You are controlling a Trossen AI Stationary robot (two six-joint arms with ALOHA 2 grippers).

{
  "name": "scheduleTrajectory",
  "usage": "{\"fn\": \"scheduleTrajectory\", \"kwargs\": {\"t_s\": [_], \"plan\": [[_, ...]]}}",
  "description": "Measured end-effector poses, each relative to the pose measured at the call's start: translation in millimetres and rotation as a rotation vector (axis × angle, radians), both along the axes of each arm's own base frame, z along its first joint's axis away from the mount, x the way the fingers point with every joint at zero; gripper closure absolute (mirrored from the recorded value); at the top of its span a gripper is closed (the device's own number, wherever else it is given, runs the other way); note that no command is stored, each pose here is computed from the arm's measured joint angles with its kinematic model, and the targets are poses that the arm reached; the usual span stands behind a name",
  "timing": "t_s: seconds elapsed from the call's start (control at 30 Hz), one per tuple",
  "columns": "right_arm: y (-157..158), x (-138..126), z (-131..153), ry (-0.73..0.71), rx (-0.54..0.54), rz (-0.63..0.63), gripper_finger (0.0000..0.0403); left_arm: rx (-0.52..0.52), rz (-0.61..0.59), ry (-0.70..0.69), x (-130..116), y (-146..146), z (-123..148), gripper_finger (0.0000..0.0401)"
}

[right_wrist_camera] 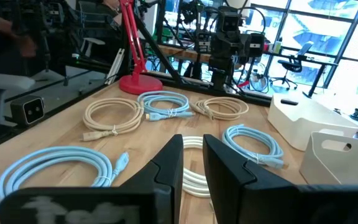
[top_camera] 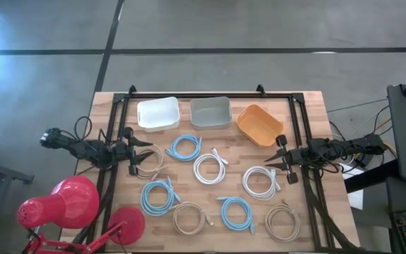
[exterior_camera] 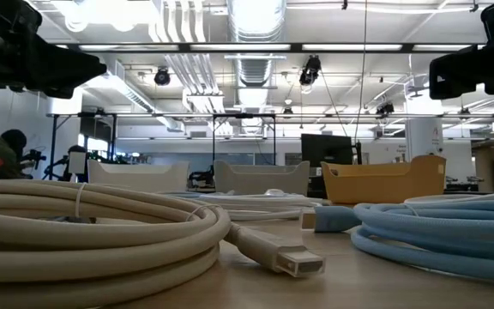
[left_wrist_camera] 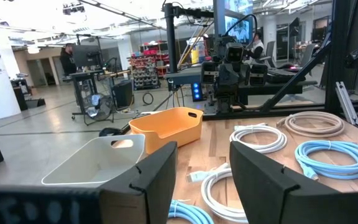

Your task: Pick & Place USB Port

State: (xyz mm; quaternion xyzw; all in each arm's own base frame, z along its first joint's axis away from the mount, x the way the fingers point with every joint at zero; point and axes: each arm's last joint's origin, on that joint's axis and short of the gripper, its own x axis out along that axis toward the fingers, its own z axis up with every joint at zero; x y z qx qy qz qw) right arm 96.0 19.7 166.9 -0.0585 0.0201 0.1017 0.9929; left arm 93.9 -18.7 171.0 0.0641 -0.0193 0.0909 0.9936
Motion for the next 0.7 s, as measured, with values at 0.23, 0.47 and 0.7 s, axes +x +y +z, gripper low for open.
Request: {"fn": "scheduleTrajectory", "kwargs": {"t_s": [0.23, 0.47, 0.7], "plan": [[0, 0, 5, -0.042, 0.053, 0.001, 0.0344, -0.002, 0.0, -0.005, 0, 0, 0, 0.0224], [0, -1, 18, -0.161, 0.165, 0.007, 0.0344, -0.036, -0.001, -0.027, 0, 0, 2, 0.0224], [-2, -2, 28, -0.302, -0.003, -0.058, 0.0344, -0.062, -0.002, -0.036, 0, 0, 3, 0.0224]]}}
